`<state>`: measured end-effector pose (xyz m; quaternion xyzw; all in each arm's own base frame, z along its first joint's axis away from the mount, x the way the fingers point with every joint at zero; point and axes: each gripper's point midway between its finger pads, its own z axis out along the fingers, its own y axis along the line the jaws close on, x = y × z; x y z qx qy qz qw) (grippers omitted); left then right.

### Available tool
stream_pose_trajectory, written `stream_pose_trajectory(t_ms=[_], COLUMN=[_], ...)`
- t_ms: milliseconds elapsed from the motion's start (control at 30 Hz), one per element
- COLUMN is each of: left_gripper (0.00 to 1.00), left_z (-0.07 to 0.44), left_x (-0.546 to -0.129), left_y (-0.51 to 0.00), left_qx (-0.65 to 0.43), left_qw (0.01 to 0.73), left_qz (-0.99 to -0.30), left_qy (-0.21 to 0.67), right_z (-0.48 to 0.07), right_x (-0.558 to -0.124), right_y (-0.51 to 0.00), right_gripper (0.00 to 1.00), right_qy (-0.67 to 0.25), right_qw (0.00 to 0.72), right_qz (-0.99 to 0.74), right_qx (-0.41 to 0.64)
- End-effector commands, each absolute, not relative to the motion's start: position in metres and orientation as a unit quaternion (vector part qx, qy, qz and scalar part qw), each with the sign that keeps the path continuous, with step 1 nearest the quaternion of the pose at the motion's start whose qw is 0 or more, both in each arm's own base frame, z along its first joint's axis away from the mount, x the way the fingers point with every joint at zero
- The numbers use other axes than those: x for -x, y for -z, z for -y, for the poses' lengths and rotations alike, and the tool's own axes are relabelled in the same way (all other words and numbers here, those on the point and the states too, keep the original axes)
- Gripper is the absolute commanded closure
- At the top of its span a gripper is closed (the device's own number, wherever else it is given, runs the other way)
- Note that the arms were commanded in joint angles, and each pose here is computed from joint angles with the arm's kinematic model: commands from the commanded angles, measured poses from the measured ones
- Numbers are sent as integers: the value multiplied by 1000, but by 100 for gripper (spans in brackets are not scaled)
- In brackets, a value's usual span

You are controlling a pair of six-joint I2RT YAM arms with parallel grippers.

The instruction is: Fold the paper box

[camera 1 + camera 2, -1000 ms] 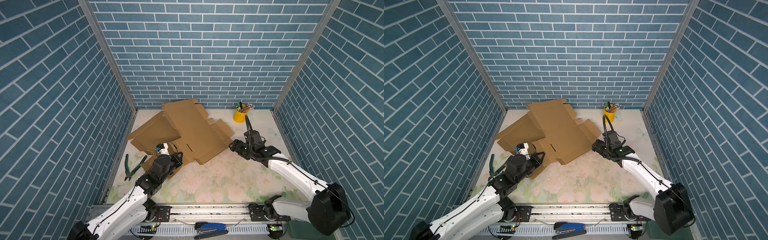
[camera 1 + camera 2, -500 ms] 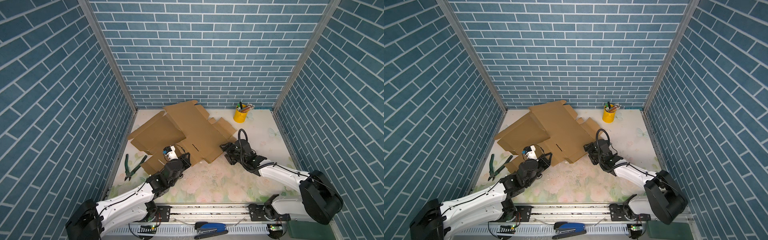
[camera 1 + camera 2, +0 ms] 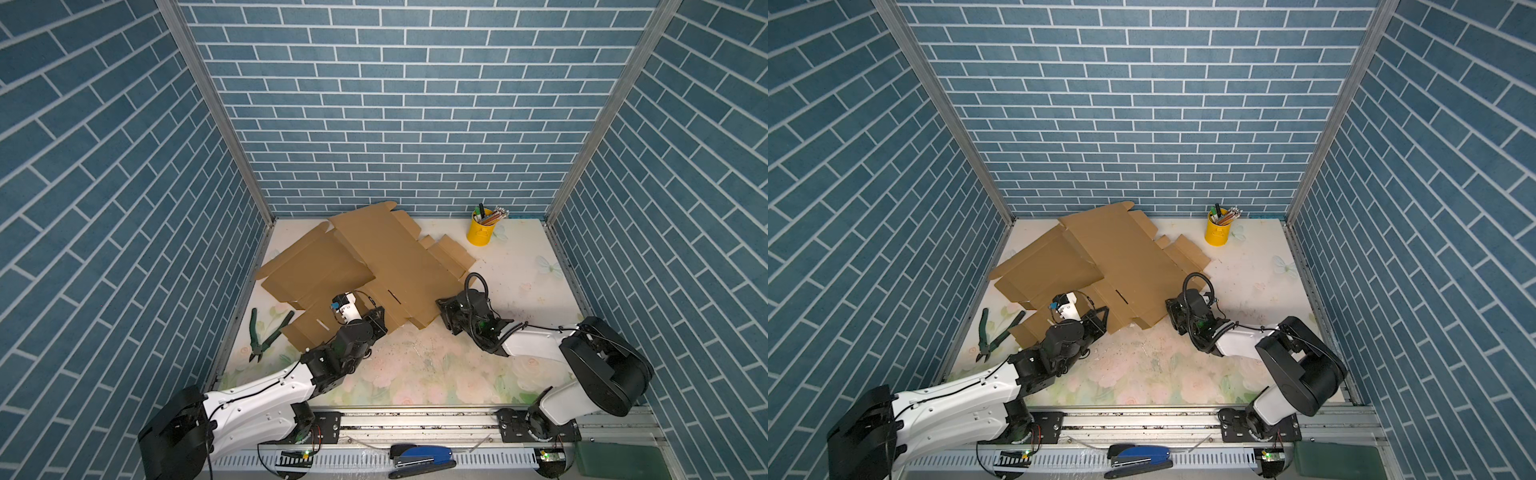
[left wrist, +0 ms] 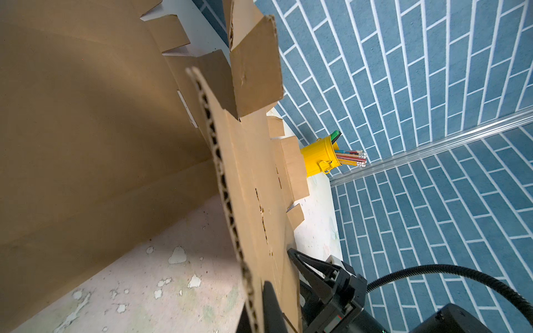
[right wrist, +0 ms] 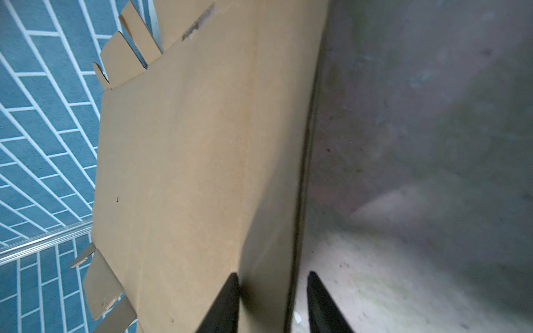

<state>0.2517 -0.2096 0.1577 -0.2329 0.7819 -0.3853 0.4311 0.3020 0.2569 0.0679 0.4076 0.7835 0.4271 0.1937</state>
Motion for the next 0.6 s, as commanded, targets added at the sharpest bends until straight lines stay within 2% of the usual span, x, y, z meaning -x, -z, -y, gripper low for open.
stream_pose_trajectory(t_ms=[0,67,167,233,333,433,567], left_gripper=[99,94,77,64,50,47,45], left_z=[210,212,205,189,162,149,153], left_x=[-254,-252,-248,-245,-242,-245,-254], left_y=[-173,-173,-179,-187,-200,-217,-228], left_qx=[227,221,199,172,143,112,66], left_qw=[447,442,445,456,459,451,438], left_qz=[-774,-779,-797,-817,-846,-863,-875], left_qy=[387,386,357,307,232,198,196], right_z=[-254,-251,-246,-243,-239,-240,-226], right_x=[-313,-313,-311,-311,-310,-302,-278], right_y=[-77,-77,-79,-80,-82,-84,-78], right_gripper=[77,86,99,100,100,100,100], right_qy=[-446,-443,-437,-433,-435,-429,-398], right_qw=[220,227,235,232,216,175,110], right_qz=[-754,-753,-760,-774,-803,-848,-900], right_qx=[-429,-429,-420,-400,-344,-256,-139])
